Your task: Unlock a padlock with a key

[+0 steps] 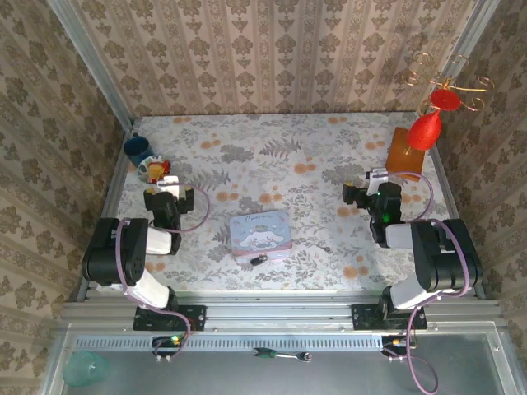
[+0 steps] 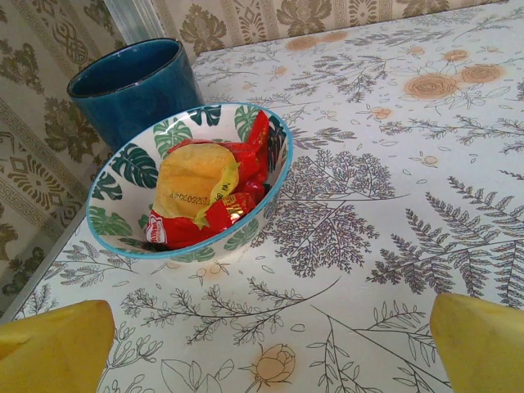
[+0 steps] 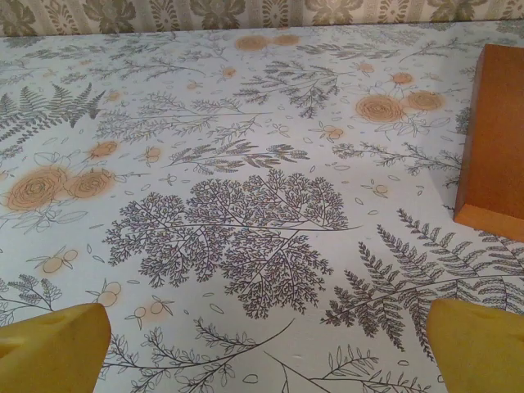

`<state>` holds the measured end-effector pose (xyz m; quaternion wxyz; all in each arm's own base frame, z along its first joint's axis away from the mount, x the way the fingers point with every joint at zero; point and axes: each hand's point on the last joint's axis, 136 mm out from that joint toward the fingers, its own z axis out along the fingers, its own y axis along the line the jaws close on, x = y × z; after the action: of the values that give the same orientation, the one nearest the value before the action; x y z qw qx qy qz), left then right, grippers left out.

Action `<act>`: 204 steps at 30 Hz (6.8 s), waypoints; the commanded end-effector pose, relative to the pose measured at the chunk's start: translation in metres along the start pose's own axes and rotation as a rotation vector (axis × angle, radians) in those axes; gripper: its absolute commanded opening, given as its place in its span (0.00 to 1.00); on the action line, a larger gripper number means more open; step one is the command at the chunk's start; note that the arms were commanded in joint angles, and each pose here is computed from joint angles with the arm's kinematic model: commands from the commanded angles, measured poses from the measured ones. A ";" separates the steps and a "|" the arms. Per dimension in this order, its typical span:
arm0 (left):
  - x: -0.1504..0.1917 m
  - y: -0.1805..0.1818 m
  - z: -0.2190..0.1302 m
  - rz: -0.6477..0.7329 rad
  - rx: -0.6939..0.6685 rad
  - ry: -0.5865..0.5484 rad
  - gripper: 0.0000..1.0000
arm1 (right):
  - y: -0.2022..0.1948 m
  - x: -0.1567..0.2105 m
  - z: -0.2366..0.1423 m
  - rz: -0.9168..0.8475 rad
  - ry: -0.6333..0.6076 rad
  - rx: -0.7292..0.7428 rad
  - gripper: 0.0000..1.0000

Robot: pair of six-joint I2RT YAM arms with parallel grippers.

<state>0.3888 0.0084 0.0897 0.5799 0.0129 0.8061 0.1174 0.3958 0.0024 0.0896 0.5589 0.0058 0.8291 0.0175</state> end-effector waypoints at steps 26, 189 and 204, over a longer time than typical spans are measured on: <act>-0.013 0.002 0.002 -0.028 -0.001 -0.025 1.00 | -0.006 -0.009 0.002 0.008 -0.022 0.042 1.00; -0.072 -0.102 -0.160 0.018 0.282 -0.031 1.00 | 0.132 0.116 -0.135 0.143 0.850 0.104 0.49; -0.072 -0.099 -0.160 0.013 0.276 -0.034 1.00 | 0.134 0.149 -0.133 0.153 0.914 0.109 0.37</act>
<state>0.2725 -0.1287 0.1738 0.5785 0.1131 0.8076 0.0163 0.2201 0.1348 0.0153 0.1450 0.0811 0.9861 0.0090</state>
